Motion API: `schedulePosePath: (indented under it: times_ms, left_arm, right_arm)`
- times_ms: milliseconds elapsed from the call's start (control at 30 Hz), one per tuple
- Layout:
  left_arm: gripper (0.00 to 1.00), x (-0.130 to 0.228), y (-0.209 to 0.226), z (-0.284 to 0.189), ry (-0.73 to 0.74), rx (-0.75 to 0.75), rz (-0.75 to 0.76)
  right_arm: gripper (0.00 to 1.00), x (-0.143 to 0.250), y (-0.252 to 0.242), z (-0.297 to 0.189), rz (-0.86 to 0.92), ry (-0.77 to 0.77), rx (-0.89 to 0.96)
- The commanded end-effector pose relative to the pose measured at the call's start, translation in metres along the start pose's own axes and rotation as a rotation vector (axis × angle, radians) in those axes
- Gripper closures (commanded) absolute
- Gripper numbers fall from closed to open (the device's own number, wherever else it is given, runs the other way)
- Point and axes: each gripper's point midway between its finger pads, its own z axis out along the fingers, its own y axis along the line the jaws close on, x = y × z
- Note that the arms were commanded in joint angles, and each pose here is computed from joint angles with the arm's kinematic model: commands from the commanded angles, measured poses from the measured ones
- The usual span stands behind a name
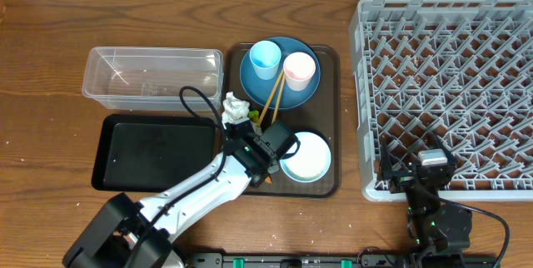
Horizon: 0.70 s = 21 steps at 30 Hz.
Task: Sort waste into correct bins and load items into the dishwasher rack
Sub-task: 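Lower the left gripper and close it on the carrot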
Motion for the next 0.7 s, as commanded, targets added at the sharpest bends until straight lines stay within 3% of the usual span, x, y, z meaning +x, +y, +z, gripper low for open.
schedulePosePath:
  times_ms: [0,667]
  left_arm:
    - [0.62,0.005,0.008,0.010,0.004,-0.022,-0.007]
    - [0.62,0.012,0.011,0.023,0.013,-0.013,-0.026]
  right_arm:
    - [0.01,0.002,-0.002,0.000,-0.002,0.006,0.009]
    - [0.01,0.002,-0.002,0.000,-0.002,0.006,0.009]
